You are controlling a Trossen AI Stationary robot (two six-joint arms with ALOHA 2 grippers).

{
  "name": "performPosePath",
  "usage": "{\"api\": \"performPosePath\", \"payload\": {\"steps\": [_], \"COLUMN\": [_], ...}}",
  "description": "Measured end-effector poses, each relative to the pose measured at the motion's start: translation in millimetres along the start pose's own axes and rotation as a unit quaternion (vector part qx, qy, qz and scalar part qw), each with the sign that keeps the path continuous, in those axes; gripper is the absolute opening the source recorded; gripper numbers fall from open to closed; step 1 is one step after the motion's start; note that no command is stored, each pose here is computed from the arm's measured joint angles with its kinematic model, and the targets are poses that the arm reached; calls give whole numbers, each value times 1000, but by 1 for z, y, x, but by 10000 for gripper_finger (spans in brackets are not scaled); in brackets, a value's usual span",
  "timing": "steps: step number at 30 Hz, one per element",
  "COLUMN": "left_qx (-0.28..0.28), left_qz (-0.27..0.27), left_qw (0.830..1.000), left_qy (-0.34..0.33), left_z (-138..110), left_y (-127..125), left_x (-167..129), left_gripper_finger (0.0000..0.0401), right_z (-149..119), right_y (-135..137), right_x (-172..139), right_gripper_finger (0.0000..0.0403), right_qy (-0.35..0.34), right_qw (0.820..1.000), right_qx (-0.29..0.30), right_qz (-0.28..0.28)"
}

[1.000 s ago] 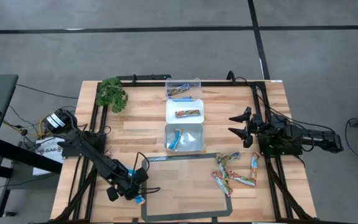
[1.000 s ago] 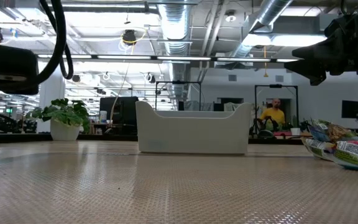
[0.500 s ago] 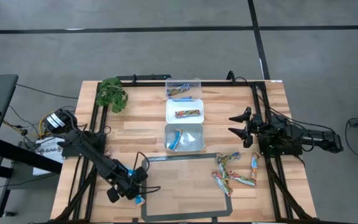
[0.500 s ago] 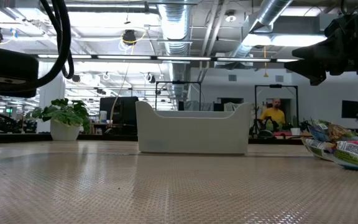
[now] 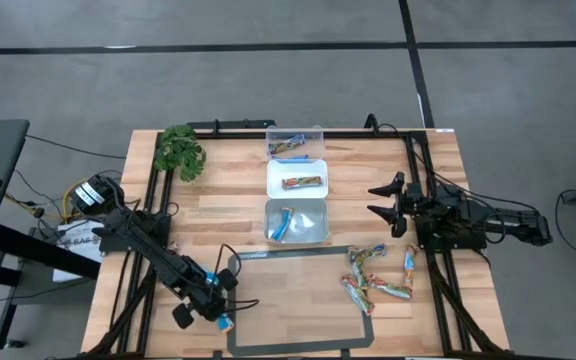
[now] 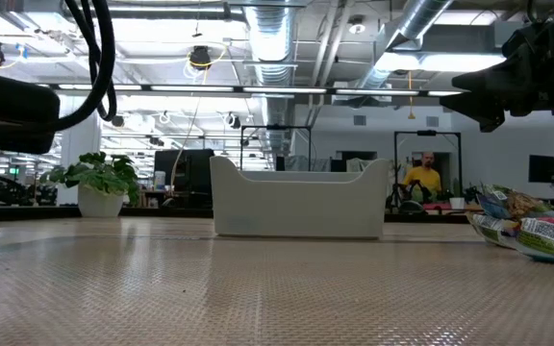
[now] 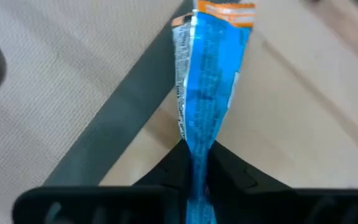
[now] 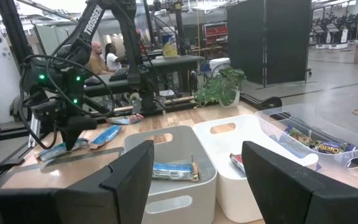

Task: Pick and place Granola Bars by type
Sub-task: Put the orange granola bar into the gray bin

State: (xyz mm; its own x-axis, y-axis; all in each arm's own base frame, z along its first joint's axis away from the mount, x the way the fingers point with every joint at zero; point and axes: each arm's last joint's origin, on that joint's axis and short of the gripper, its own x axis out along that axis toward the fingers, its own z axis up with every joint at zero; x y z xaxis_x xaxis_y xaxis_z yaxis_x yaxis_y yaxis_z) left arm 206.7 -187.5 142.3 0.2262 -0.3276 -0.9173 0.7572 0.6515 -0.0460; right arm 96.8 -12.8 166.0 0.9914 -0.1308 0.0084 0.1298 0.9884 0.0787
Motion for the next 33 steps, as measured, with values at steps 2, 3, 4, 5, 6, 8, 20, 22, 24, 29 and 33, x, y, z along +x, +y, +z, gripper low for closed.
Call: {"api": "performPosePath", "payload": {"steps": [2, 3, 4, 5, 6, 8, 20, 22, 24, 29, 33], "left_qx": [-13, -20, -24, -25, -25, -24, -131, -171, -210, -265, -270], "left_qz": [-1, 0, 1, 2, 3, 11, 80, 86, 85, 67, 77], "left_qw": [1000, 999, 999, 998, 998, 997, 954, 931, 901, 824, 787], "left_qy": [-17, -29, -41, -52, -60, -72, -259, -311, -369, -497, -550], "left_z": [3, 5, 8, 10, 11, 14, 41, 47, 53, 62, 61], "left_y": [0, 0, 1, 1, 1, 2, 36, 46, 57, 82, 99], "left_x": [0, 0, 0, -1, -1, -3, -31, -39, -49, -74, -88], "left_gripper_finger": [27, 24, 23, 22, 22, 22, 22, 22, 22, 22, 22], "right_z": [0, 0, 0, 0, 0, 0, 0, 0, 0, 0, 0], "right_y": [0, 0, 0, 0, 0, 0, 0, 0, 0, 0, 0], "right_x": [0, 0, 0, 0, 0, 0, 0, 0, 0, 0, 0], "right_gripper_finger": [240, 240, 240, 240, 240, 240, 240, 240, 240, 240, 240], "right_qy": [0, 0, 0, 0, 0, 0, 0, 0, 0, 0, 0], "right_qw": [1000, 1000, 1000, 1000, 1000, 1000, 1000, 1000, 1000, 1000, 1000], "right_qx": [0, 0, 0, 0, 0, 0, 0, 0, 0, 0, 0], "right_qz": [0, 0, 0, 0, 0, 0, 0, 0, 0, 0, 0]}}
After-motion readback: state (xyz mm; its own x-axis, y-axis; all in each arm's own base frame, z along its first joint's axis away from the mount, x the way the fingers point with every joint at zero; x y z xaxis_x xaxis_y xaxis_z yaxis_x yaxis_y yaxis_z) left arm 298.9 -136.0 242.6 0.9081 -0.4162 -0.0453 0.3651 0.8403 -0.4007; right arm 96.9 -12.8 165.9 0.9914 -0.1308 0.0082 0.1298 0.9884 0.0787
